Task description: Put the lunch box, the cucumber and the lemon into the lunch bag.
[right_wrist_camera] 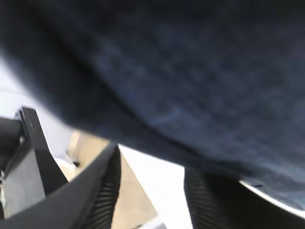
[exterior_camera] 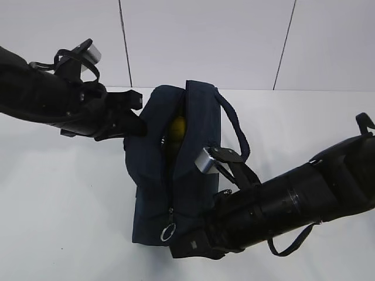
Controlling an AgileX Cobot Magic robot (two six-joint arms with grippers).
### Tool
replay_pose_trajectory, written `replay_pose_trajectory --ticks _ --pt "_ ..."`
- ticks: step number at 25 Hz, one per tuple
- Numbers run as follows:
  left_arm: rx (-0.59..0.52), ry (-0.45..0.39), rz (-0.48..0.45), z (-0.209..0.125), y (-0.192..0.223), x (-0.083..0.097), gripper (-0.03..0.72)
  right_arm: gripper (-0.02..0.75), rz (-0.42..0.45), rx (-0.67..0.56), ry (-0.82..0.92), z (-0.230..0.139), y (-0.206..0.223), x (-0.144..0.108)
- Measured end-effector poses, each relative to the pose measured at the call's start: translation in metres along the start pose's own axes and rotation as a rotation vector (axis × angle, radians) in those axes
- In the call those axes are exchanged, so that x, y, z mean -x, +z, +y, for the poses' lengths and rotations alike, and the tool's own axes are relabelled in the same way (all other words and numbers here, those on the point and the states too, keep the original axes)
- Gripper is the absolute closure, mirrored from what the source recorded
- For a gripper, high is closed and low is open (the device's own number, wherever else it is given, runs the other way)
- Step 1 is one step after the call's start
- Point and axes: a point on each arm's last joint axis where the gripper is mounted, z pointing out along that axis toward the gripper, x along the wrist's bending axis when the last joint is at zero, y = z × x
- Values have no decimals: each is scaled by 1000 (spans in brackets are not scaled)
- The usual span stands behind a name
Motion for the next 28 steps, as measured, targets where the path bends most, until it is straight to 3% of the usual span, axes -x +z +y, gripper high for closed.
replay_pose_trajectory --ticks 2,6,8,11,15,24,28 --pt "0 0 0 0 0 0 680 660 11 18 26 2 0 -1" --pt "-1 0 -1 0 0 0 680 436 5 89 76 8 0 0" --pt "-3 0 -2 0 0 0 680 381 2 113 89 12 -1 0" --pt "-4 -2 -4 0 0 0 680 366 2 120 147 14 2 4" --pt "10 -78 -38 1 0 3 680 366 -13 105 202 12 9 11" --pt "-25 -225 -168 -1 -1 16 680 353 -131 100 224 10 10 23" --pt "-33 -240 -188 -1 -1 17 680 359 -149 101 229 10 9 25"
